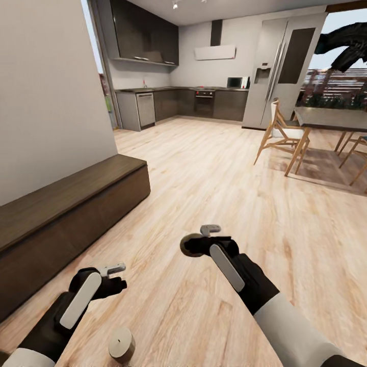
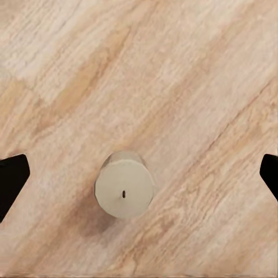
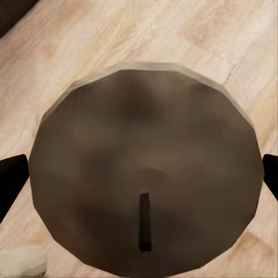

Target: Place each of the two pumpkins and all three candles from the living room inside a cabinet in the living room (use any cabinet), then make sure every cabinet is closed, and position the cauldron so it is next to a table in the living room.

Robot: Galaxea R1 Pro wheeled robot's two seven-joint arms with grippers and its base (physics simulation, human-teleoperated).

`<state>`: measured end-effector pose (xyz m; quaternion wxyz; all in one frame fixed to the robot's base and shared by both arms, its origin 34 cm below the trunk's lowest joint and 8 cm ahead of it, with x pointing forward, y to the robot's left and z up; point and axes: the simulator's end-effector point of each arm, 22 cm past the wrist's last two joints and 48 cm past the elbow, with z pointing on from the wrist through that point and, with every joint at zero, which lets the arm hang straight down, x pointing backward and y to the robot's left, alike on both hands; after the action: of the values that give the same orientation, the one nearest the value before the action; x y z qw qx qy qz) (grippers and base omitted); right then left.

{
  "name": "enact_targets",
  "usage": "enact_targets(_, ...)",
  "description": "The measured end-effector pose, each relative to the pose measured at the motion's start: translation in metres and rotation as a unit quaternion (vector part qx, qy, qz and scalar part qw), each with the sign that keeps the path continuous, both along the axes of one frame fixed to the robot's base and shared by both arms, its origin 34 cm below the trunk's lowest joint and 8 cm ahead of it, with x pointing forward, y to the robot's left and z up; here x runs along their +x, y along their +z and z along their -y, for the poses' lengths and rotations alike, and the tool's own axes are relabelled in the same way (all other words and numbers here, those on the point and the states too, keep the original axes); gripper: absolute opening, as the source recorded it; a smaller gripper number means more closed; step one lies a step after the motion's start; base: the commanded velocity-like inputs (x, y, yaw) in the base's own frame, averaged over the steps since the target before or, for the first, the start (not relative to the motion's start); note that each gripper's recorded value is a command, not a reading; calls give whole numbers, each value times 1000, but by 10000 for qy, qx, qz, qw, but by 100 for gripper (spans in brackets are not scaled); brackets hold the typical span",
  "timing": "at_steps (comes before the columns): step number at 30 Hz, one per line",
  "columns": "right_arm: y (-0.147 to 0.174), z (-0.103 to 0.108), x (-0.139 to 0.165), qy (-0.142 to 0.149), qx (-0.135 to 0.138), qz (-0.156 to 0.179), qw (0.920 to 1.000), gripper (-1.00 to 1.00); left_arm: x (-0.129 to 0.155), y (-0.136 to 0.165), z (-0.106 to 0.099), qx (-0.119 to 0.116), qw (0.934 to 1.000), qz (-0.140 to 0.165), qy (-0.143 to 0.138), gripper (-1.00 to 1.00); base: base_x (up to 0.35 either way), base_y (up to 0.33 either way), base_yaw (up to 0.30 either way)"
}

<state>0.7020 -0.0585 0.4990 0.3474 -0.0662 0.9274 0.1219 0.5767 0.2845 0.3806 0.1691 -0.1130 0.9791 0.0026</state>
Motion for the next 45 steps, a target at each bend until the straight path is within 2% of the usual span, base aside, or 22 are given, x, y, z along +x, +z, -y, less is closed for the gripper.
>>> enact_targets(2, 14, -5, -1, 70, 37, 157, 9998, -100, -8, -15, 6, 31, 9999, -141, -13, 100, 0, 0, 0)
enact_targets(5, 13, -2, -3, 34, -63, 208, 9998, -100, -14, -29, 12, 11, 9997, -227, -33, 100, 0, 0, 0)
enact_targets(11, -4, 7, -2, -102, -198, 106, 9997, -100, -17, -43, 15, -34, 9993, -374, -34, 100, 0, 0, 0)
enact_targets(20, -25, 4, -2, -117, -121, -63, 9998, -100, -24, -61, 14, -44, 9984, -563, -29, 100, 0, 0, 0)
enact_targets(45, -93, 5, -9, -131, -141, -600, 9980, -100, -42, -110, 9, -49, 9949, -1001, 57, 100, 0, 0, 0)
